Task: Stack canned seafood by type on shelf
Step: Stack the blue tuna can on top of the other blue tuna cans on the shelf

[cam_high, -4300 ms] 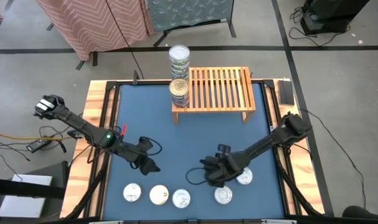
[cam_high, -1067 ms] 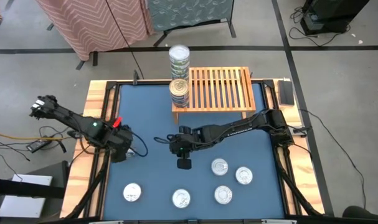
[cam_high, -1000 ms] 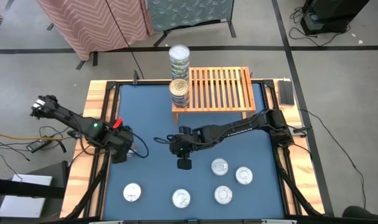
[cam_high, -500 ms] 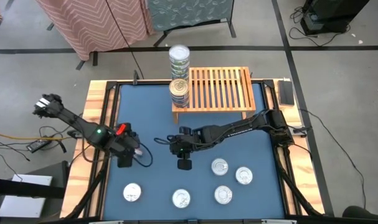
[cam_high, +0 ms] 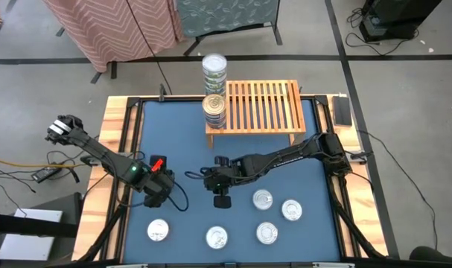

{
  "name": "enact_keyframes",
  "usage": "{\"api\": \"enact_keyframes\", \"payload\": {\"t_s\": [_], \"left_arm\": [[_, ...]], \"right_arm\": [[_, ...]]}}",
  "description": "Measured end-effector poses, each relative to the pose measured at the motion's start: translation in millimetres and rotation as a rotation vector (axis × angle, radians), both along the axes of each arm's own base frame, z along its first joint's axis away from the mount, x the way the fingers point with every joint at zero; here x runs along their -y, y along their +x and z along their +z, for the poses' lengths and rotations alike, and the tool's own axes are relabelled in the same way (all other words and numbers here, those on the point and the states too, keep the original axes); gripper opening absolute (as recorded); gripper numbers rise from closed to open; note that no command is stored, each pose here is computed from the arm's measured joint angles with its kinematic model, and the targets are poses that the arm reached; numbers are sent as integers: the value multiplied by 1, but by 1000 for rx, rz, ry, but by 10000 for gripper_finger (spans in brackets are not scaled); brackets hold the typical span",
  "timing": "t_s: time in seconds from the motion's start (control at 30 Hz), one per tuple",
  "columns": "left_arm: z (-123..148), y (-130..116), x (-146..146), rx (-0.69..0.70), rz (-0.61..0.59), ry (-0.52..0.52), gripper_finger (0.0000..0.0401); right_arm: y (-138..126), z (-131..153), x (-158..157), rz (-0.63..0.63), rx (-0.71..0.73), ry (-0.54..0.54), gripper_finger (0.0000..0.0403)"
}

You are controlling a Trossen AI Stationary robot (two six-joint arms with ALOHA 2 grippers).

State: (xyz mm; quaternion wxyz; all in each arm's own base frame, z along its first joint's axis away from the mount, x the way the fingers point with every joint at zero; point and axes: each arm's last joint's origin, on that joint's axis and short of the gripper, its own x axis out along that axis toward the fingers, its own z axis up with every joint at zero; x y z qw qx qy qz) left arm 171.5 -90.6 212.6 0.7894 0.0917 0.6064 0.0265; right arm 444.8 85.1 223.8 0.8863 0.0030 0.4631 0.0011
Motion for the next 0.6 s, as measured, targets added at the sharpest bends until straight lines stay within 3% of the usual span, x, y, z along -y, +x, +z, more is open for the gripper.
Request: {"api": "enact_keyframes", "payload": {"t_s": [0.27, 0.5, 0.6], "left_arm": [[-20, -5, -2, -21, 55, -39, 301], [-13, -4, -2, -20, 83, -44, 208], [-16, -6, -2, -32, 79, -54, 202]], "right_arm": [[-3, -1, -8, -4, -18, 15, 116], [-7, -2, -14, -9, -45, 23, 116], [-8, -3, -18, -16, -56, 30, 116]]}}
